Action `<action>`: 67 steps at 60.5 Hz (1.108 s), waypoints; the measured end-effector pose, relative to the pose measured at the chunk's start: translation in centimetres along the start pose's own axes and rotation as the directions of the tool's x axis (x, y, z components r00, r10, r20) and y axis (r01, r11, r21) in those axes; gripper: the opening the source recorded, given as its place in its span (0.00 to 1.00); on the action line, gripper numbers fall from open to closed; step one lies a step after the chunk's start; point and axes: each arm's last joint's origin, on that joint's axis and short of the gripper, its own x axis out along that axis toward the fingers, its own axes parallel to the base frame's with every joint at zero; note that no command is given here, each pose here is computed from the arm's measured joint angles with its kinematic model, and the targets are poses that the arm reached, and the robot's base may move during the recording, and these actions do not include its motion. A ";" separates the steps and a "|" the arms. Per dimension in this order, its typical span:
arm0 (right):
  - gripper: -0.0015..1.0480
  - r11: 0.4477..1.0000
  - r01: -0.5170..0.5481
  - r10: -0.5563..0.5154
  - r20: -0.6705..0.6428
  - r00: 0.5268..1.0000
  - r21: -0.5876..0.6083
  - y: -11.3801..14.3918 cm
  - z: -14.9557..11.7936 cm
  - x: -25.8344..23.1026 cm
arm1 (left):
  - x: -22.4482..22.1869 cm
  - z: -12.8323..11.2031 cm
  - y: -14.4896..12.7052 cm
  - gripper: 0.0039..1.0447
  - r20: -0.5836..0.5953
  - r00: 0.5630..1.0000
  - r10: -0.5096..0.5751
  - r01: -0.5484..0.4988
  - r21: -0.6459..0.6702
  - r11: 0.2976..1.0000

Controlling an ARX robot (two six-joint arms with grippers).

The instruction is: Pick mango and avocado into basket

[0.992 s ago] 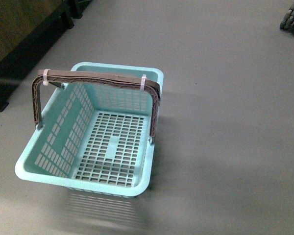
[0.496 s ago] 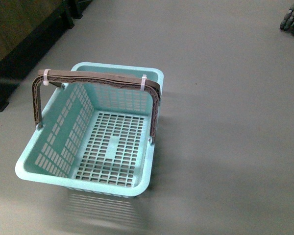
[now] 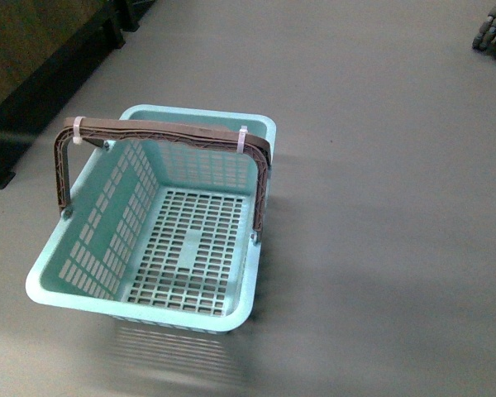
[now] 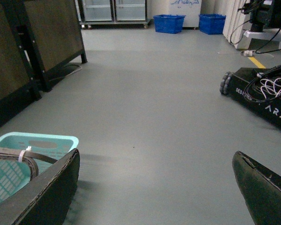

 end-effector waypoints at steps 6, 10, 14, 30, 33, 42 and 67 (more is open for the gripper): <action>0.92 1.000 0.000 0.000 0.000 1.000 0.000 0.0 0.0 0.0 | 4.4 -1.3 0.1 0.92 -0.020 0.997 0.075 -0.076 -0.071 0.995; 0.92 1.000 0.000 0.000 0.000 1.000 0.000 0.0 0.0 0.0 | 7.1 -2.7 -0.2 0.92 -0.056 0.993 0.107 -0.112 -0.082 0.990; 0.92 1.000 0.000 0.000 0.000 1.000 0.000 0.0 0.0 0.0 | 8.9 -3.8 -0.5 0.92 -0.081 0.989 0.120 -0.127 -0.075 0.989; 0.92 1.000 0.000 0.000 0.000 1.000 0.000 0.0 0.0 0.0 | 15.4 -7.4 -0.6 0.92 -0.143 0.976 0.166 -0.175 -0.054 0.983; 0.92 1.000 0.000 0.000 0.000 1.000 0.000 0.0 0.0 0.0 | 16.1 -7.6 -0.6 0.92 -0.146 0.975 0.166 -0.175 -0.052 0.983; 0.92 1.000 0.000 0.000 0.000 1.000 0.000 0.0 0.0 0.0 | 18.0 -8.4 -0.5 0.92 -0.142 0.974 0.175 -0.185 -0.060 0.981; 0.92 1.000 0.000 0.000 0.000 1.000 0.000 0.0 0.0 0.0 | 22.0 -8.9 0.0 0.83 -0.098 0.966 0.239 -0.245 -0.058 0.968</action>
